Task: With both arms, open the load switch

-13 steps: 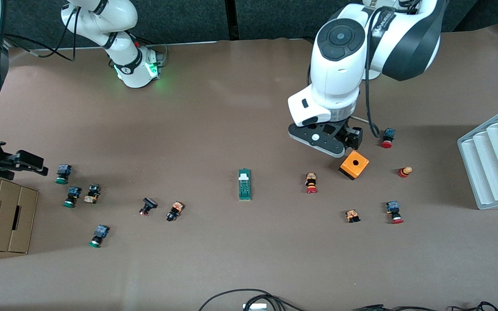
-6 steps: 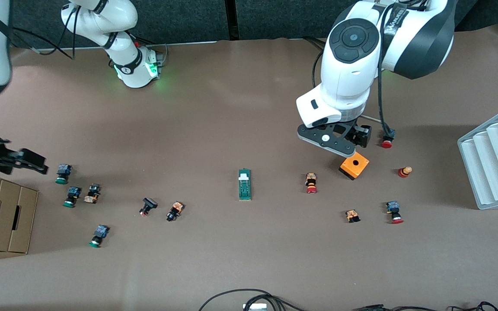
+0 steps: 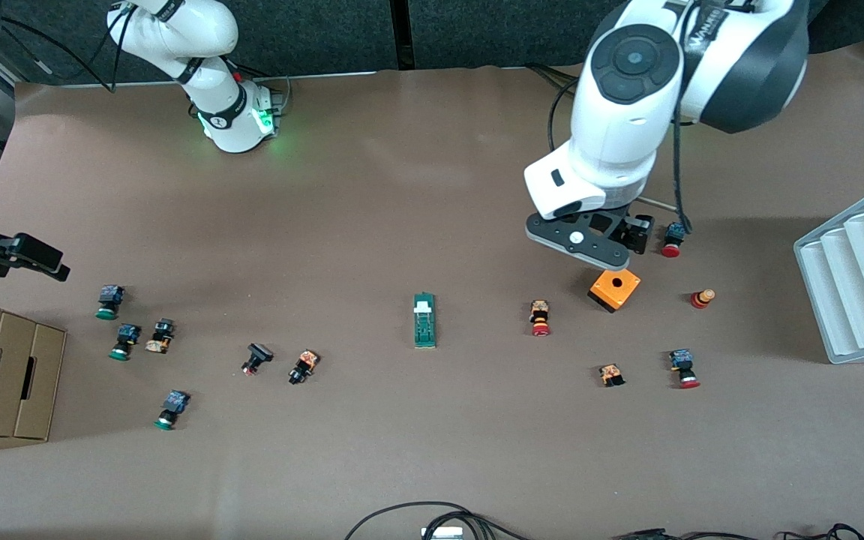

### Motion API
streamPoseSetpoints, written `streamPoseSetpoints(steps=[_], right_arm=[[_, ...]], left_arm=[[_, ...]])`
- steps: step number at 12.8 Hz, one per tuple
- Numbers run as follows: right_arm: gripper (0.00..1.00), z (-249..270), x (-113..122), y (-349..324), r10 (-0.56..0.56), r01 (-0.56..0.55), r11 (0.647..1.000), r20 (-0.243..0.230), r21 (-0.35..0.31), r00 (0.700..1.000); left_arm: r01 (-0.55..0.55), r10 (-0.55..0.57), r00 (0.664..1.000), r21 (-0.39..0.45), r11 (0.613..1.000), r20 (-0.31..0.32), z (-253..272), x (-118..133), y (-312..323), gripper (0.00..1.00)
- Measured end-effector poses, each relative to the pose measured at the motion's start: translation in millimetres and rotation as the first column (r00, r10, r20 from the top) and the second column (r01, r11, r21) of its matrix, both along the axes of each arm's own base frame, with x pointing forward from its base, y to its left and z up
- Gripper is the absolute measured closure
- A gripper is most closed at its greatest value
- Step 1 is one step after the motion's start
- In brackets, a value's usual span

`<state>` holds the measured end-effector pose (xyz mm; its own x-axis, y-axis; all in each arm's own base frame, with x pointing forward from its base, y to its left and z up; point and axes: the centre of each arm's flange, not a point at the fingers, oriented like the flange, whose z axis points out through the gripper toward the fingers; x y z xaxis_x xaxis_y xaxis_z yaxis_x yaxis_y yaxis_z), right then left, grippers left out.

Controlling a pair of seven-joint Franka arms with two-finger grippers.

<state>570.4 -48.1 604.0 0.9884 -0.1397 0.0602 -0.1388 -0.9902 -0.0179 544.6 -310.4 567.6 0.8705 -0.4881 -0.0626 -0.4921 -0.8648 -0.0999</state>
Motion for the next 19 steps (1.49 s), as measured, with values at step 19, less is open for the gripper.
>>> streamPoseSetpoints(steps=[19], right_arm=[[0.00,-10.6,-6.6,15.8,0.082,-0.082,0.997,-0.071,0.007,0.994]], left_arm=[[-0.319,0.320,0.946,-0.032,0.947,0.043,24.9,-15.9,213.5,0.00]])
